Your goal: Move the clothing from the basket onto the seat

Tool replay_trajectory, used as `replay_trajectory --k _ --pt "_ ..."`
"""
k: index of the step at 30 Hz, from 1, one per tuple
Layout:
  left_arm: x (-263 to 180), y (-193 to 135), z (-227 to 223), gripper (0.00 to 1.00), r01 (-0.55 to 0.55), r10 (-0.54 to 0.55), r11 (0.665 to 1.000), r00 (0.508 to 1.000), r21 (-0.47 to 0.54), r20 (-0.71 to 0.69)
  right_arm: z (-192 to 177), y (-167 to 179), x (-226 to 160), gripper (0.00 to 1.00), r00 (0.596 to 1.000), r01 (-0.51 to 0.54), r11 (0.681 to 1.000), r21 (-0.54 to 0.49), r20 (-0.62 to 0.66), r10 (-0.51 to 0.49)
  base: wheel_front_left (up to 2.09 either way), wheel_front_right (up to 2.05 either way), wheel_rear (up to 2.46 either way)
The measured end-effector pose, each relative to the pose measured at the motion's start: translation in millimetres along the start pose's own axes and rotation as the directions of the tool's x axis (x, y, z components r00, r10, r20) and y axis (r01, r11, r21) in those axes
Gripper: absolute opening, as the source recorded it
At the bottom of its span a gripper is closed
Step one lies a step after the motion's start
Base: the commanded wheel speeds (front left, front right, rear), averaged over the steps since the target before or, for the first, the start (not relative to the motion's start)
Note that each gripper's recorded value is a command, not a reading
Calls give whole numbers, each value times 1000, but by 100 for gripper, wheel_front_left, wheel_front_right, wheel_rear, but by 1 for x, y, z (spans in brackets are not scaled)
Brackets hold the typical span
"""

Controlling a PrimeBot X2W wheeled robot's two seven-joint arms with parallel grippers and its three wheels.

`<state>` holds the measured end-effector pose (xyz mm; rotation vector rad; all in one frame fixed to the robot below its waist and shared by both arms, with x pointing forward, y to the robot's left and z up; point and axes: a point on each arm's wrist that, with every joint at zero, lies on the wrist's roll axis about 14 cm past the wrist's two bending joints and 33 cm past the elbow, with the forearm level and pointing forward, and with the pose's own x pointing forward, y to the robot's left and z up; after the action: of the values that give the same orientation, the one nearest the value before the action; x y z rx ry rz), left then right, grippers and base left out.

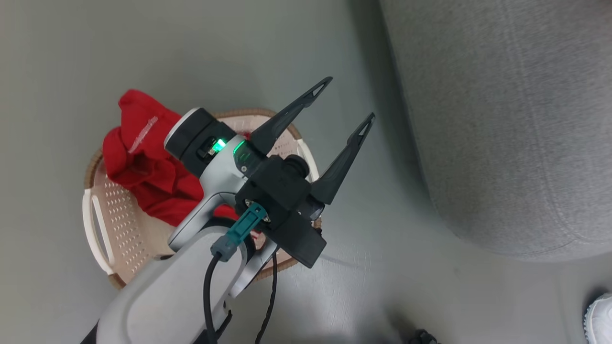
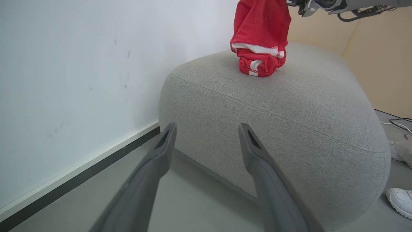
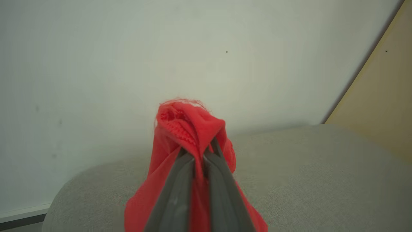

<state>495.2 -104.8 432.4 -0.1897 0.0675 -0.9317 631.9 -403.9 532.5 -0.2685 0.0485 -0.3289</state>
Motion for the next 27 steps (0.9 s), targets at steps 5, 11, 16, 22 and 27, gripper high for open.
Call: replay_trajectory --k 5,11,16,22,27 --pt "-1 6 -23 100 -3 2 999 1000 -32 -30 -48 47 6 0 994 -72 997 4 -86 73 0 0 0" --pt "-6 12 -41 100 -12 9 999 998 -41 -65 -87 86 2 5 976 -147 989 4 -161 146 0 0 0" --pt "-4 12 -35 100 -6 5 1000 999 -26 -46 -92 98 -6 100 966 -193 981 -9 -178 188 0 0 0" --pt "-2 5 -24 100 9 -9 1000 1000 -8 -19 -92 96 -21 100 958 -216 976 -17 -195 209 0 0 0" --pt "-1 -1 -13 100 18 -18 1000 1000 4 0 -83 94 -35 100 954 -238 971 -23 -194 230 0 0 0"
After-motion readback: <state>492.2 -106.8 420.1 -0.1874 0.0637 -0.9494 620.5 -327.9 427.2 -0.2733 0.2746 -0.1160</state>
